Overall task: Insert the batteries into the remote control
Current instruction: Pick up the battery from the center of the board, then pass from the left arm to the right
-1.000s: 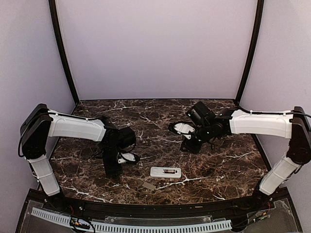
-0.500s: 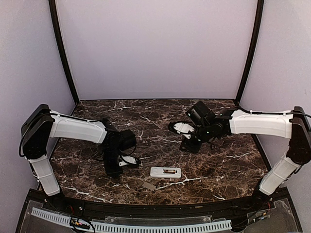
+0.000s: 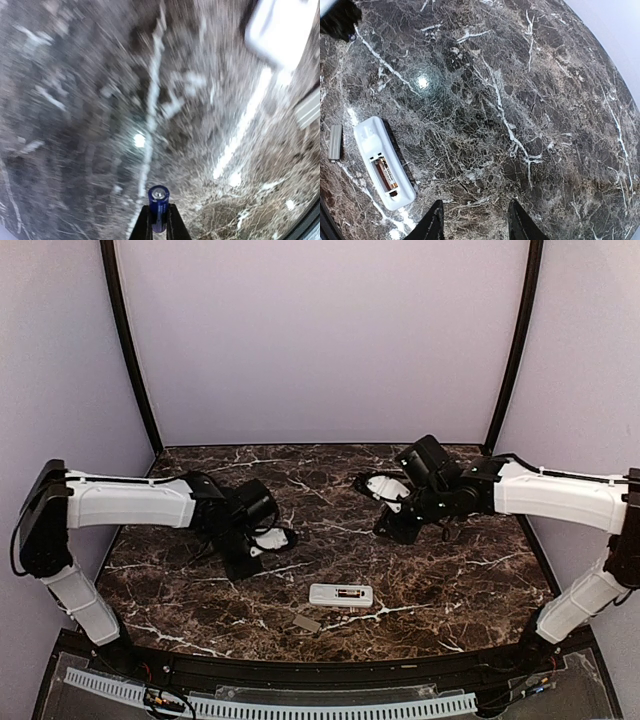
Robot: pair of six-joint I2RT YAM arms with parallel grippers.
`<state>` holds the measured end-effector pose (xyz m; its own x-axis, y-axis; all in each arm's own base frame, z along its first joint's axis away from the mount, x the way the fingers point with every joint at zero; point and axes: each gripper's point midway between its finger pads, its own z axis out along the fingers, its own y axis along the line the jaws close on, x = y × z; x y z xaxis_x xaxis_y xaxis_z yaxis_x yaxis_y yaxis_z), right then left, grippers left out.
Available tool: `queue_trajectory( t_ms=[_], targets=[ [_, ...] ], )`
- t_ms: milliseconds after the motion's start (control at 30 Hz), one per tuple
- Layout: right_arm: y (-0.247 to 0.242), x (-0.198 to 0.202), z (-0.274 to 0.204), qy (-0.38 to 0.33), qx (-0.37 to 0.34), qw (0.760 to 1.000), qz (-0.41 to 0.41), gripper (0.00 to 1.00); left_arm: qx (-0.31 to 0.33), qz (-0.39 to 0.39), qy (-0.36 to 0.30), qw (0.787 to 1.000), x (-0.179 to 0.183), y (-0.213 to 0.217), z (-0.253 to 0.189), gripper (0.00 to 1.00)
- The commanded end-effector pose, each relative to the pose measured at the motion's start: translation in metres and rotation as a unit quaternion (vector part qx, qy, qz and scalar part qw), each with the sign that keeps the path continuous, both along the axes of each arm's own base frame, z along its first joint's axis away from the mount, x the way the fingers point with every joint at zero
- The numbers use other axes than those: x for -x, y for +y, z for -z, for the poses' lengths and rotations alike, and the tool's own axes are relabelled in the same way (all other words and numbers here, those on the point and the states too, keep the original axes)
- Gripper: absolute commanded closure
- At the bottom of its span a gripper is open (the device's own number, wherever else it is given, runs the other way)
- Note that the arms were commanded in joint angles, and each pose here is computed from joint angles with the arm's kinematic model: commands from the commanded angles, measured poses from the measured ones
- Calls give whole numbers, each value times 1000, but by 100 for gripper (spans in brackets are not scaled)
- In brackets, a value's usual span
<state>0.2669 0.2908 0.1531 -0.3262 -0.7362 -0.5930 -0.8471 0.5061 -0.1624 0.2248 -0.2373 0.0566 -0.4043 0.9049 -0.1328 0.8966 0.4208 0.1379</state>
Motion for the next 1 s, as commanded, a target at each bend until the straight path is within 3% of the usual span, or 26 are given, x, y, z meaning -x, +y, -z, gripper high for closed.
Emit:
queue_trajectory(
  t_ms=[0, 67, 100, 133, 200, 267, 433, 533, 567, 667, 767, 967],
  targets=[
    [16, 0, -66, -38, -96, 995, -3, 59, 255, 27, -191, 948, -28, -51, -137, 100],
    [26, 7, -106, -52, -156, 986, -26, 58, 387, 81, -247, 885, -14, -72, -200, 100],
    [30, 11, -121, -58, -181, 981, -36, 58, 430, 118, -245, 861, 2, -79, -215, 100],
    [35, 16, -137, -63, -208, 975, -49, 57, 480, 139, -283, 819, 14, -76, -242, 100],
    [44, 31, -164, -66, -255, 961, -89, 56, 539, 185, -310, 761, 39, -73, -271, 100],
    [54, 51, -188, -76, -300, 941, -139, 56, 571, 203, -321, 728, 52, -70, -288, 100],
    [75, 98, -234, -135, -381, 879, -254, 54, 623, 226, -284, 693, 74, -83, -313, 100],
    [86, 112, -249, -160, -412, 850, -286, 55, 669, 236, -271, 651, 86, -89, -337, 100],
    [89, 115, -251, -164, -416, 845, -293, 55, 683, 227, -254, 647, 87, -92, -340, 100],
    [99, 119, -254, -179, -424, 837, -297, 55, 723, 219, -242, 609, 91, -93, -363, 100],
    [106, 118, -254, -202, -429, 832, -288, 58, 755, 196, -213, 588, 89, -95, -377, 100],
    [122, 115, -256, -219, -436, 825, -285, 65, 773, 187, -177, 580, 89, -104, -377, 100]
  ],
)
